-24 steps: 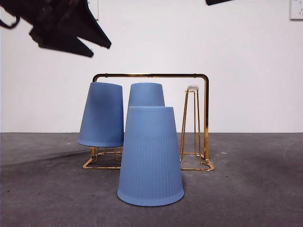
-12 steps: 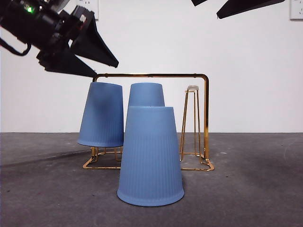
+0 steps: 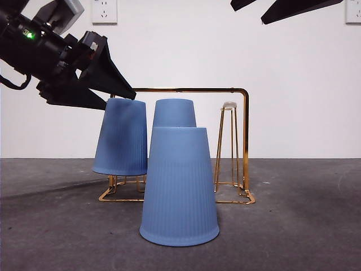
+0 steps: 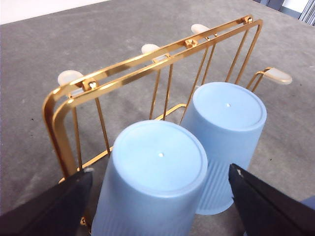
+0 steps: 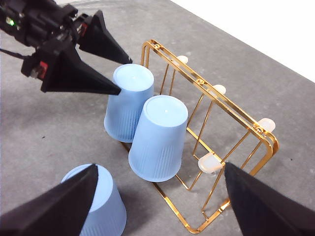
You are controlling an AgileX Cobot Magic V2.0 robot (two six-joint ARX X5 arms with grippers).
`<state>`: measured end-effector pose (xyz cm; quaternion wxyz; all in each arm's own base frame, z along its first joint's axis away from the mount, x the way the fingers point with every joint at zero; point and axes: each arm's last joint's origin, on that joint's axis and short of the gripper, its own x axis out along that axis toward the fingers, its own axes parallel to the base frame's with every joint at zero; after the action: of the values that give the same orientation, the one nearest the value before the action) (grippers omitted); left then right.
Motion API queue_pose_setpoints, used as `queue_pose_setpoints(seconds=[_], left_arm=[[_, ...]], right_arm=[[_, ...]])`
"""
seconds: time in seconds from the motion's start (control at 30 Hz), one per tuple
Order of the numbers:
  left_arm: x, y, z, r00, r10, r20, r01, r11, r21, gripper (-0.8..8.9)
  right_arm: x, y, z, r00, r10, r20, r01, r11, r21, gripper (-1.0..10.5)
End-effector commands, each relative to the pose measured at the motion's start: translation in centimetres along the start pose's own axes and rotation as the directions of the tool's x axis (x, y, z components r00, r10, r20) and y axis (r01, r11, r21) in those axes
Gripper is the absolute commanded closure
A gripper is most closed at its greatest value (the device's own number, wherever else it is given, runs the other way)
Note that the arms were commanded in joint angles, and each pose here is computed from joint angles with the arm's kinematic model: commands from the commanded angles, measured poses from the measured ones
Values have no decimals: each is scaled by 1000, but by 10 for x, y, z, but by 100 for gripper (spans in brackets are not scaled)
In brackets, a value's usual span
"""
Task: The left arm pick up the left cup on cup holder and place it on desk, then the right arm insert the right cup into the first cup, and then the left arm insert the mid cup into the first cup
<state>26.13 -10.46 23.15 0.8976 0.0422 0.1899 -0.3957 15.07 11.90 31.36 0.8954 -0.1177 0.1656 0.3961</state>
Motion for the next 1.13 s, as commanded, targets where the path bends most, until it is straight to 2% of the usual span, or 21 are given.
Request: queue_pose_setpoints(seconds=[0.03,0.37,0.53,0.6,0.77,1.13], left_arm=[[6,2,-3,1000,-7,1,7,1000,-10,371],[20,8,-14,1000,-11,-26,11,999,-33,372],[22,9,-13,1000,-8,-7,7,999,-35,377],[22,9,-12,1000,-6,0,6,999,-37,389],[22,9,-12,1000,-5,1,5,999,-36,511],[20,8,-6,1000,-3,27,3,1000,-27,539]], right_arm=[[-1,0,5,1000,2,9,-1,1000,-11,537],[-1,0,4,1000,-4,1,4,1000,-10,537],[-1,0,4,1000,-4,1,4,1000,-9,537],[-1,0,4,1000,-4,0,4,1000,-10,537],[-1,1,2,1000,-2,-14,2,1000,-7,537],[-1,1,0,999,2,-36,-2,1000,-4,537]])
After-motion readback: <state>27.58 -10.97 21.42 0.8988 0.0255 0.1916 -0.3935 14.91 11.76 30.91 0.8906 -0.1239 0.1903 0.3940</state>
